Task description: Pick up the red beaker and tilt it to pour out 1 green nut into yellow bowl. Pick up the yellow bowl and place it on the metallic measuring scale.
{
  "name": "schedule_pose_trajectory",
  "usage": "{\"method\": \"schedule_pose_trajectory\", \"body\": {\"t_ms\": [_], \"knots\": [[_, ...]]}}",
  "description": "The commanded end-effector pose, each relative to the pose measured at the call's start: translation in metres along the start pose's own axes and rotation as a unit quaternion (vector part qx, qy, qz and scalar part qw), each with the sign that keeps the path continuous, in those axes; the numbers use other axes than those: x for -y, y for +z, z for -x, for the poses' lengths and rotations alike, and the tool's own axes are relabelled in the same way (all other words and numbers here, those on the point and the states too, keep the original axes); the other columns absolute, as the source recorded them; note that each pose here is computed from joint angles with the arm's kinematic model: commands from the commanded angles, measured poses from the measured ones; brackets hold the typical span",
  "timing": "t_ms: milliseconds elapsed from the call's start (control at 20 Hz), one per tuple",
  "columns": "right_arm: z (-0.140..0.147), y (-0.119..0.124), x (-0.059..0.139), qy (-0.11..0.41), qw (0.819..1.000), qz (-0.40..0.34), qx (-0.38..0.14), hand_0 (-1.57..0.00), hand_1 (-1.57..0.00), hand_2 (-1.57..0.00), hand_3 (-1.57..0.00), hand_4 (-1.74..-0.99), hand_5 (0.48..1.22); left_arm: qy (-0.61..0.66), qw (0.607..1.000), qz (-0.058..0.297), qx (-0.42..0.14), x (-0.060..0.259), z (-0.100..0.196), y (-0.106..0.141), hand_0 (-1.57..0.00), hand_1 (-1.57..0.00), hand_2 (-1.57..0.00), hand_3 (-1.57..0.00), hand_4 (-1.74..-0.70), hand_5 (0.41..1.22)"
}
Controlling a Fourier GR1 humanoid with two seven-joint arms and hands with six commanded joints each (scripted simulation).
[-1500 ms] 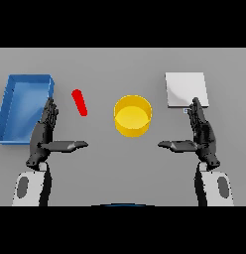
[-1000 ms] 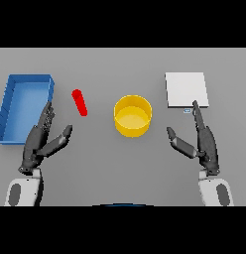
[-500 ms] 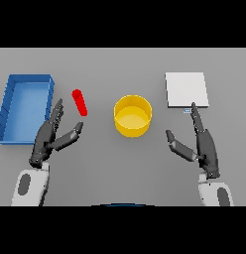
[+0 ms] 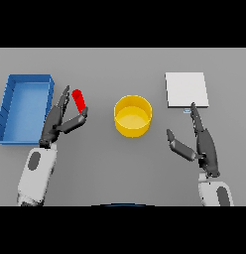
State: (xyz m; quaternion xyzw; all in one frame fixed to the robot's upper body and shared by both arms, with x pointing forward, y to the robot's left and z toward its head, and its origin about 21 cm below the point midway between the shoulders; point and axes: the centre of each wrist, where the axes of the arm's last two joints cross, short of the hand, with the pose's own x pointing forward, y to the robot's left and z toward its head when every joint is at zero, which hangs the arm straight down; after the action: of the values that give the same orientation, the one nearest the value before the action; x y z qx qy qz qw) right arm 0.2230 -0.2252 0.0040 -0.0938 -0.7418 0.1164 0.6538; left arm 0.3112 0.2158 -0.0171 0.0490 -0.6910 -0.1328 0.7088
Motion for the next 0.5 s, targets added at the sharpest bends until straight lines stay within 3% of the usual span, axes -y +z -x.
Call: {"method": "schedule_pose_trajectory", "body": {"t_ms": [0,450], "knots": [[0.001,0.001,0.003,-0.002,1.000,0.001,-0.002,0.00,0.00,0.00,0.00,-1.267,0.635,0.000,1.000,0.001,0.003,0.002,0.001,-0.003,0.00,0.00,0.00,0.00,-1.28,0.680],[-0.002,-0.003,0.005,-0.008,1.000,0.003,0.003,0.00,0.00,0.00,0.00,-1.269,0.642,-0.011,1.000,0.008,-0.014,0.007,-0.002,-0.037,0.00,0.00,0.00,0.00,-1.29,0.683]]}}
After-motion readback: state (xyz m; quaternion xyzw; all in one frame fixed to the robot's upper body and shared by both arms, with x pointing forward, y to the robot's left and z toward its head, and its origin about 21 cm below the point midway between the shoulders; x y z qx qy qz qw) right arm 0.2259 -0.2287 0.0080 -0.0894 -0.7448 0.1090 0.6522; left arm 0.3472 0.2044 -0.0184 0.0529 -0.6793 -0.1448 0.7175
